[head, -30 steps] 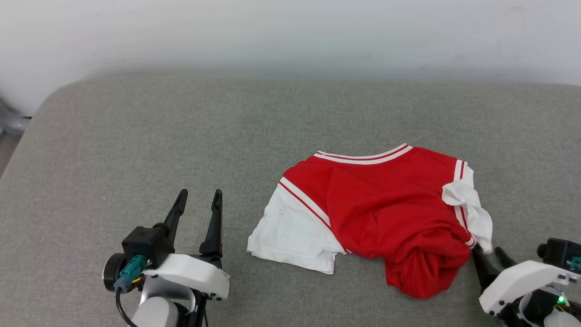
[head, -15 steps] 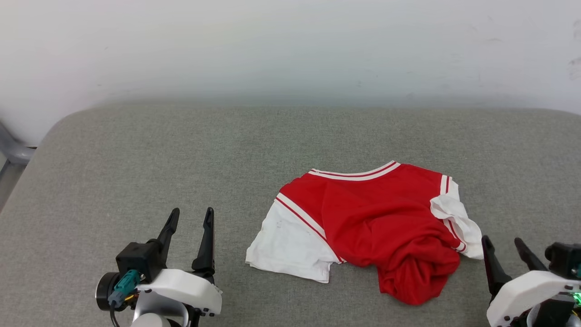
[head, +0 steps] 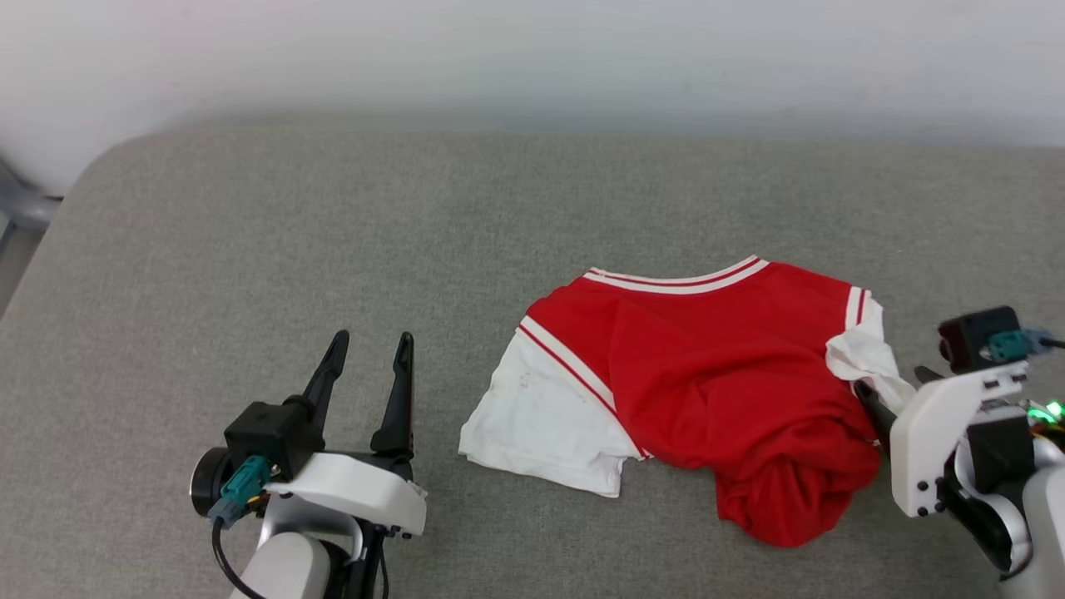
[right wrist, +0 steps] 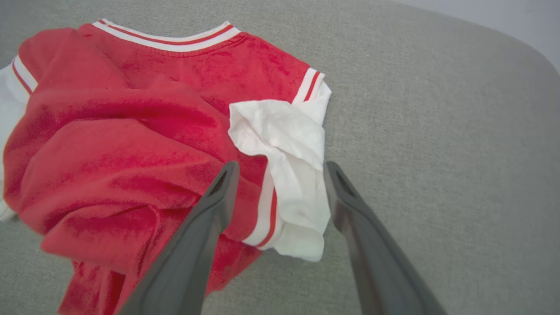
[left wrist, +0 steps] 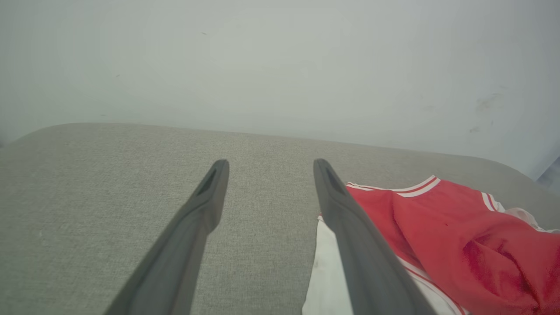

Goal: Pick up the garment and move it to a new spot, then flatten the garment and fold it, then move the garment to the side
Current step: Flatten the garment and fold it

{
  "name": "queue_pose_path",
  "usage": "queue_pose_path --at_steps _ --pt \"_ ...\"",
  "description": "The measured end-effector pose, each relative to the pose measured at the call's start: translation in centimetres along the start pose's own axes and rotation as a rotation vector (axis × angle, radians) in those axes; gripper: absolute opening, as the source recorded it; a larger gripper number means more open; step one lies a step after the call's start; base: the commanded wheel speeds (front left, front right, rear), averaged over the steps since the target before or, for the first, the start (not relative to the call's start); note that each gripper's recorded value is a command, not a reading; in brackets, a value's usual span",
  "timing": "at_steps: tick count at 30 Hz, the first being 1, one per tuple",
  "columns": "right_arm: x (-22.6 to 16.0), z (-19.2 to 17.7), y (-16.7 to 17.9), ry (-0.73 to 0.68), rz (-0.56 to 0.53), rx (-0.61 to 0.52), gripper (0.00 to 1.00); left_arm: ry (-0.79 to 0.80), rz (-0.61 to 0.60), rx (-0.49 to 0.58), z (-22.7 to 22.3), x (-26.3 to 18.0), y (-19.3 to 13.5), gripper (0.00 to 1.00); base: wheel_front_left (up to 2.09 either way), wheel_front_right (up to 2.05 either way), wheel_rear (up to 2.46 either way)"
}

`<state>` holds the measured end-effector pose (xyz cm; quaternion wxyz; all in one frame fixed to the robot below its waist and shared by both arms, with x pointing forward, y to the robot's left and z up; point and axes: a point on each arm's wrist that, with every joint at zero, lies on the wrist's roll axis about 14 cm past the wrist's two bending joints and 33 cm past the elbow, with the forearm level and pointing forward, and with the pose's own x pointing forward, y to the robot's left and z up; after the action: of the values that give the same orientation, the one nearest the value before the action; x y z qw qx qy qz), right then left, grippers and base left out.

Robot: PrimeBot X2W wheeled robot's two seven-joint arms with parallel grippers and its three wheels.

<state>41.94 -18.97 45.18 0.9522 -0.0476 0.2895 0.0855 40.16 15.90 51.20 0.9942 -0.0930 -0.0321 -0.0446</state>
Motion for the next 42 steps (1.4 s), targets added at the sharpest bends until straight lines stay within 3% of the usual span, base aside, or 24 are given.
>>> queue_pose_path --at_steps 9,10,11,16,21,25,30,31,32,33,37,42 --pt "4.1 -1.3 0.8 0.167 0.058 -0.148 1.00 0.030 0.018 -0.003 -1.5 1.4 0.8 1.00 0.00 0.00 0.00" --pt "4.4 -1.4 0.8 0.173 0.060 -0.145 0.38 0.033 0.021 -0.004 -1.7 1.4 0.9 1.00 0.00 0.00 0.00" --pt "4.7 -1.3 0.7 0.170 0.062 -0.140 0.00 0.037 0.023 -0.005 -1.9 1.5 1.0 1.00 0.00 0.00 0.00" --pt "4.8 -0.6 -1.2 0.125 0.020 -0.080 0.00 0.045 0.024 -0.008 -2.3 1.7 1.0 1.00 0.00 0.00 0.00" --pt "3.7 0.2 -4.7 0.049 -0.075 0.055 0.00 0.040 0.010 -0.009 -2.2 1.9 0.6 1.00 0.00 0.00 0.00" --pt "2.3 -2.3 -7.9 0.043 -0.172 0.200 0.00 0.032 0.001 -0.009 -1.9 2.0 0.3 1.00 0.00 0.00 0.00" --pt "1.3 -6.3 -8.7 0.077 -0.231 0.348 0.00 0.032 -0.007 -0.008 -1.9 2.2 0.1 1.00 0.00 0.00 0.00" --pt "1.1 -7.1 -8.7 0.084 -0.240 0.355 0.13 0.033 -0.009 -0.007 -2.0 2.2 0.0 1.00 0.00 0.00 0.00" --pt "1.0 -7.7 -8.7 0.091 -0.248 0.362 0.49 0.034 -0.011 -0.007 -2.0 2.3 0.0 1.00 0.00 0.00 0.00" --pt "1.0 -8.0 -8.6 0.084 -0.252 0.383 1.00 0.036 -0.014 -0.006 -2.1 2.3 0.0 1.00 0.00 0.00 0.00" --pt "1.0 -7.3 -8.6 -0.013 -0.274 0.408 1.00 0.041 -0.020 -0.004 -2.2 2.4 -0.2 1.00 0.00 0.00 0.00" --pt "-0.3 -3.6 -10.0 -0.241 -0.331 0.371 1.00 0.037 -0.022 0.004 -1.9 2.1 -0.1 1.00 0.00 0.00 0.00"
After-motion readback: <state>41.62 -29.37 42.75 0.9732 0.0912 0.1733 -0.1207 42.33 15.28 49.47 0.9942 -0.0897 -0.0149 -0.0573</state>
